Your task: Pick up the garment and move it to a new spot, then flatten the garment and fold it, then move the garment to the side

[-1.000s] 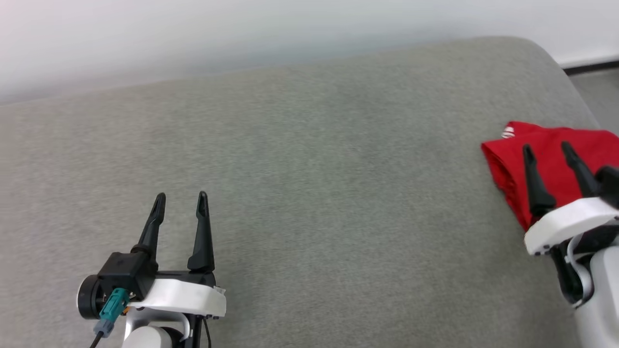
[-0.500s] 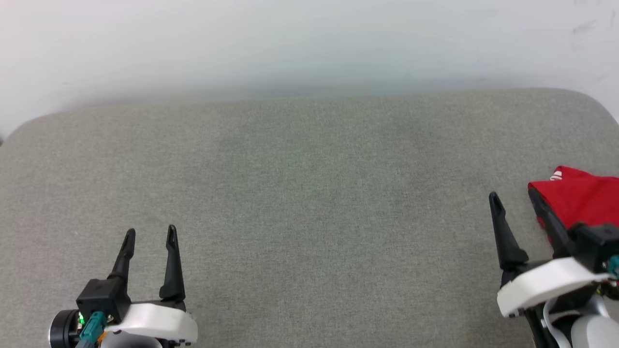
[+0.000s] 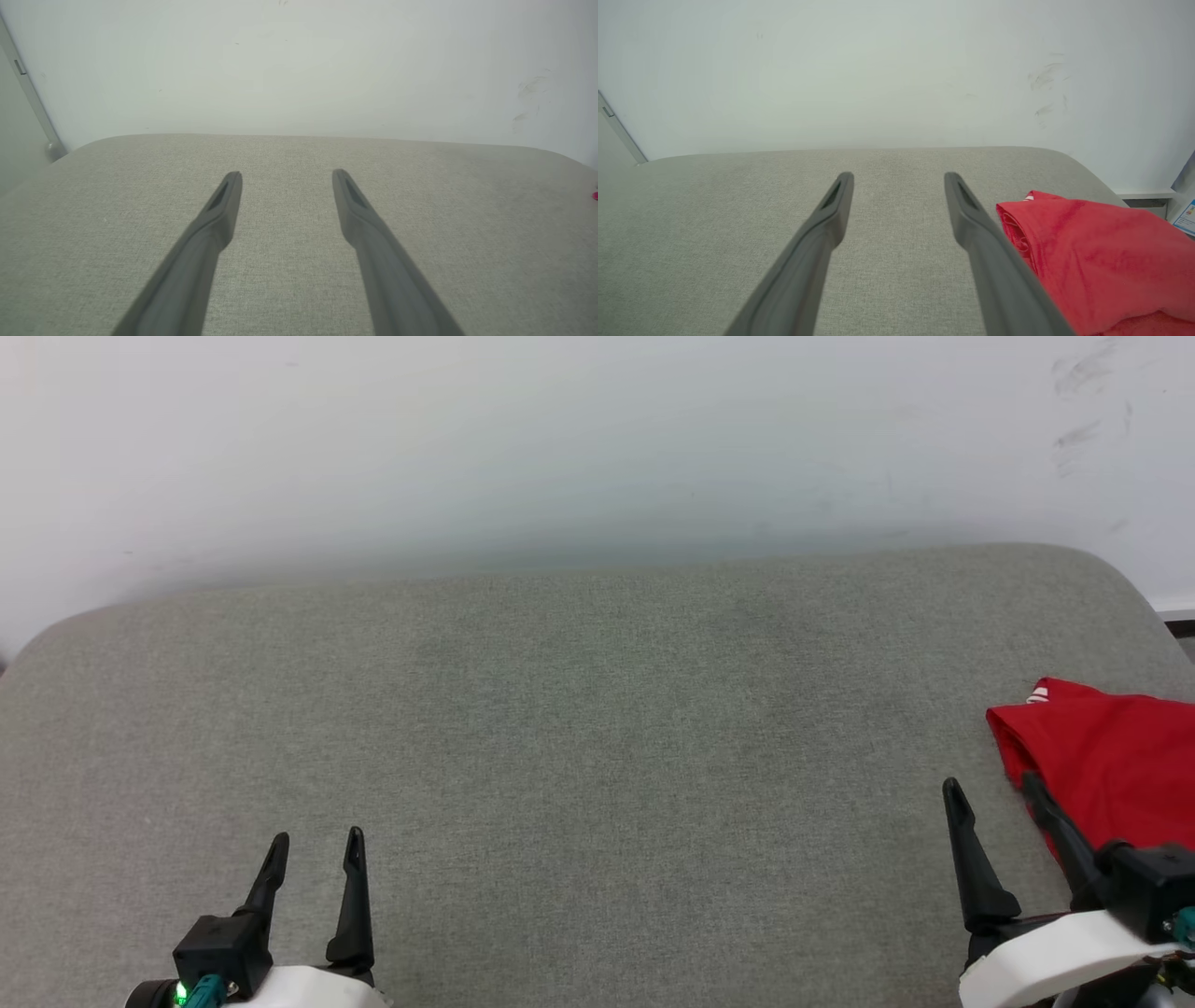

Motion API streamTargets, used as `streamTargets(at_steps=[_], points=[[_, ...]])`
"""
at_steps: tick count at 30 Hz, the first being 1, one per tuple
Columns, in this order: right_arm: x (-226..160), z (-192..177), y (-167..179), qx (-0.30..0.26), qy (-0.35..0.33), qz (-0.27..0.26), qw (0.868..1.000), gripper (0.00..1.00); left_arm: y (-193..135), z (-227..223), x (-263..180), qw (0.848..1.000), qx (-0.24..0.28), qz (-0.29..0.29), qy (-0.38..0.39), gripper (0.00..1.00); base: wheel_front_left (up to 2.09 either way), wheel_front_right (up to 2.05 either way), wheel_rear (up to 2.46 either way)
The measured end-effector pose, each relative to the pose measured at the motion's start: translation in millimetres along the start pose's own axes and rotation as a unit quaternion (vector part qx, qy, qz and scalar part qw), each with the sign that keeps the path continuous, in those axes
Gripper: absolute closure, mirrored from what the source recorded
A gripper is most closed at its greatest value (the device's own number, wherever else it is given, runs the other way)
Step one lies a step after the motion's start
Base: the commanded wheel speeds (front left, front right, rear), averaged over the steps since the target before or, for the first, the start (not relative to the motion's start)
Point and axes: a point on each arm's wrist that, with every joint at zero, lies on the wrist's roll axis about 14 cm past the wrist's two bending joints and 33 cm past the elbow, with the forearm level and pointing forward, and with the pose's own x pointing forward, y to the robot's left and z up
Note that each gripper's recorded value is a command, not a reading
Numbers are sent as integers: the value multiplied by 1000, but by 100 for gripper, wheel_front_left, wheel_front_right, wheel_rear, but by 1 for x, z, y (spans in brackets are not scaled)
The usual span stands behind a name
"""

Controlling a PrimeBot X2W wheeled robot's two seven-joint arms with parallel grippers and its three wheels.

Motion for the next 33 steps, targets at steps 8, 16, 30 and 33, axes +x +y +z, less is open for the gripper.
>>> streamTargets(at_steps=[8, 16, 30, 33], points=[[-1, 5, 5, -2, -6, 6, 1000, 0, 2, -1, -1, 1000, -5, 4, 1, 0, 0, 0, 0], [-1, 7, 8, -1, -9, 10, 1000, 0, 3, -3, -2, 1000, -9, 5, 5, 0, 0, 0, 0], [-2, -12, 9, 48, 18, 11, 999, 100, 6, -26, -11, 997, -52, 22, 49, 100, 0, 0, 0], [-2, -16, 9, 79, 21, 13, 997, 100, 9, -29, -11, 995, -81, 32, 56, 100, 0, 0, 0]])
